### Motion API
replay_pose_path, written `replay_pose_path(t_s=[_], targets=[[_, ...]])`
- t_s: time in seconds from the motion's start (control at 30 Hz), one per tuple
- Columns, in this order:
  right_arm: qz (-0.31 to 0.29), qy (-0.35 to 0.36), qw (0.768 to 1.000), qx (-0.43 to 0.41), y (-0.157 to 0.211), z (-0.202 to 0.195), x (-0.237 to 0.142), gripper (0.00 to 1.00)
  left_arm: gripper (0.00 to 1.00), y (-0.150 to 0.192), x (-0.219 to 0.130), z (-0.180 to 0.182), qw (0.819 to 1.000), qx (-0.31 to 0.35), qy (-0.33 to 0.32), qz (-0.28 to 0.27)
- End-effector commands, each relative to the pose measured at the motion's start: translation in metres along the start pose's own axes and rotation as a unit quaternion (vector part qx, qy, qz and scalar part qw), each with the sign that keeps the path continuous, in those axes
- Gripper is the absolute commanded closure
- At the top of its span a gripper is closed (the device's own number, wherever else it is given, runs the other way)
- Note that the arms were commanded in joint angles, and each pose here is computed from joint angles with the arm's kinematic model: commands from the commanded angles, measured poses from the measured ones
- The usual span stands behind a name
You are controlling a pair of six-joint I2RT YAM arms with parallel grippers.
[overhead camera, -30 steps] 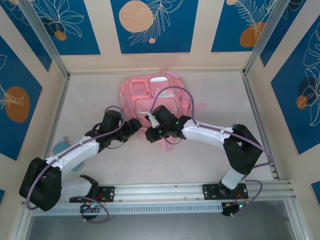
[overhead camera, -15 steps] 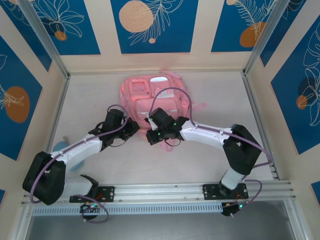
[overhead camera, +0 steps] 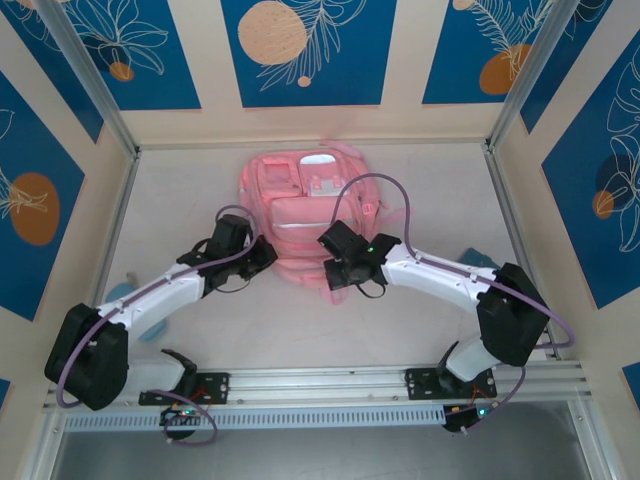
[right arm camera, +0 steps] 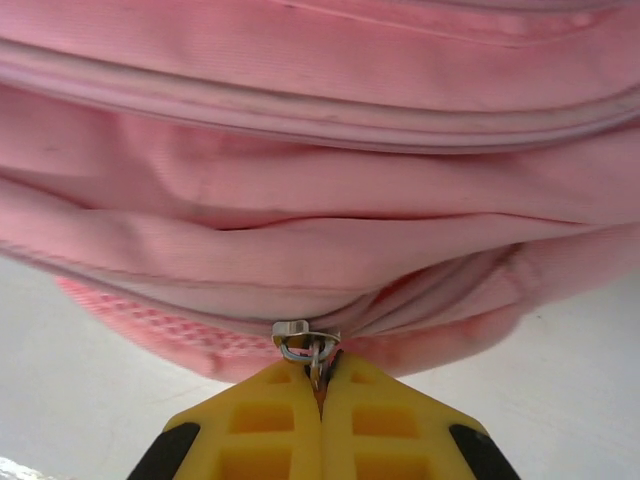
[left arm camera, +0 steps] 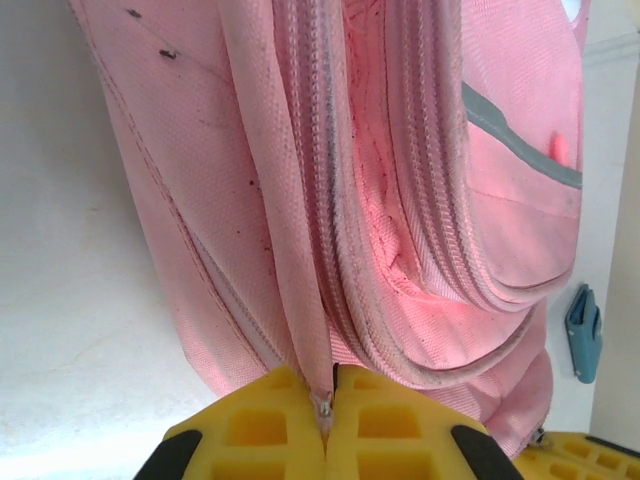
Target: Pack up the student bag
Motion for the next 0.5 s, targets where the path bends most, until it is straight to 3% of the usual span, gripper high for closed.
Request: replay_pose_path(t_s=[0.0, 0.03, 0.07, 0.17, 0.27, 0.47], targets=[[0.018, -0.001, 1.000, 0.000, 0.009, -0.006, -0.005, 1.00, 1.00, -0.014, -0.013, 0.004, 0.998, 0.024, -0.040, -0.042], [0.010, -0.036, 0.999, -0.014, 0.005, 0.005, -0.005, 1.00, 0.97, -0.016, -0.016, 0.008, 0.997, 0.025, -0.056, -0.043], [0.000, -0.079, 0.996, -0.030, 0.000, 0.018, -0.007, 1.00, 0.85, -0.020, -0.021, 0.013, 0.996, 0.023, -0.074, -0.047], [-0.025, -0.194, 0.979, -0.056, -0.014, 0.053, -0.014, 1.00, 0.66, -0.026, -0.035, 0.024, 0.993, 0.015, -0.100, -0.057], [-0.033, -0.263, 0.963, -0.054, -0.031, 0.076, -0.017, 1.00, 0.48, -0.028, -0.049, 0.028, 0.993, 0.005, -0.100, -0.063], [-0.032, -0.331, 0.941, -0.065, -0.064, 0.116, -0.014, 1.00, 0.31, -0.020, -0.062, 0.029, 0.995, -0.033, -0.075, -0.054]])
Point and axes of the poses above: each hand's point on the last joint's axis, 136 mm out from that joint toward the fingers, its own x axis out along the fingers, its own z axis along the line the jaws close on, y = z × x, the point moved 5 cm from there along -x, back along the fingers, and after that the axes turned 11 degrees about -x, right-handed, at the moved point
